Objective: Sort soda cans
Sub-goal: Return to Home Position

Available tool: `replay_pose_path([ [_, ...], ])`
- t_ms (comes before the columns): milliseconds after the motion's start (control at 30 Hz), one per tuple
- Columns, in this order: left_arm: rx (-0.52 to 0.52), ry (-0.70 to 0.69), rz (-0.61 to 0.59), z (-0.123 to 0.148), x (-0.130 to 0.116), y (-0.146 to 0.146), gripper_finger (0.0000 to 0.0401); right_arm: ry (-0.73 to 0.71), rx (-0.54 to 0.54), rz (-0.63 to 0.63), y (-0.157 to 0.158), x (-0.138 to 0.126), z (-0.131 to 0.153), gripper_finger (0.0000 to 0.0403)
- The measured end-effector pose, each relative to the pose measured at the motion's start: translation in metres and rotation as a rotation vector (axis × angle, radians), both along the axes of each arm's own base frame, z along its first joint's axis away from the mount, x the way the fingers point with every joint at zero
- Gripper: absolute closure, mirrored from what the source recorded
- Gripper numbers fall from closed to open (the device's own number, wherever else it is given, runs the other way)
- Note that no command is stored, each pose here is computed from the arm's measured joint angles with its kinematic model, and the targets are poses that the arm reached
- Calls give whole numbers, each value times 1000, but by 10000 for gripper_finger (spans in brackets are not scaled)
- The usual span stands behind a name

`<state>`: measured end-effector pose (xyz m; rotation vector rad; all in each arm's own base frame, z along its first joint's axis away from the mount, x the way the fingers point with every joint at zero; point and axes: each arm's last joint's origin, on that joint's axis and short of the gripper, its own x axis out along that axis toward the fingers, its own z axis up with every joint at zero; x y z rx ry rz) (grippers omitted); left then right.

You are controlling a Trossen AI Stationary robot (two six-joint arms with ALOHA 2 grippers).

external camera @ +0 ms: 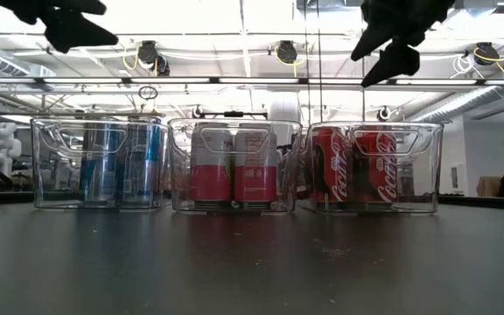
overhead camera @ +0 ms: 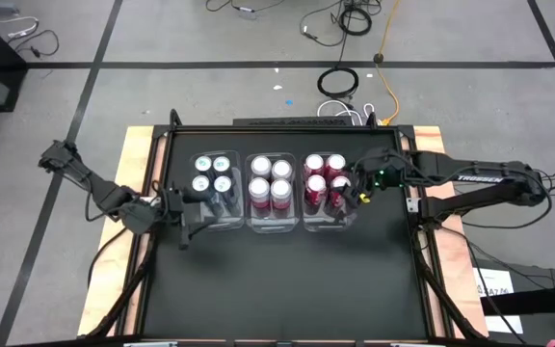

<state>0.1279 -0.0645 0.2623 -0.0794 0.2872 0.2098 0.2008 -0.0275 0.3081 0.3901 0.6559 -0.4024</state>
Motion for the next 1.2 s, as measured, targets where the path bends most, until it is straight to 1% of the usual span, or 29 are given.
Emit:
replay_pose_path([
  [100,68,3,17,1,8,4,76,6,31,-14,3,2,-2,25],
  [233,69,34,9,-2,20,13,76,23,75,-36,6,4,-6,25],
  [333,94,62,-27,-3,28,21,76,27,98,-45,8,6,-8,25],
  [500,149,-12,-143,6,39,37,76,17,142,-77,10,8,-9,25],
  [567,170,-51,-158,10,42,44,76,14,154,-90,10,8,-9,25],
  [667,181,-62,-127,12,40,54,76,4,162,-97,10,8,-8,25],
  [733,180,-96,-121,9,38,60,76,2,162,-98,10,8,-8,25],
  [867,166,-243,-155,-9,30,68,76,2,159,-100,10,8,-8,25],
  [933,142,-301,-142,-22,24,71,76,2,159,-100,10,8,-8,25],
  [1000,107,-325,-119,-36,18,73,76,2,159,-100,10,8,-8,25],
  [1100,61,-340,-103,-49,10,74,76,3,158,-99,10,8,-8,25],
  [1200,59,-364,-102,-54,3,74,76,4,157,-100,10,8,-8,25],
])
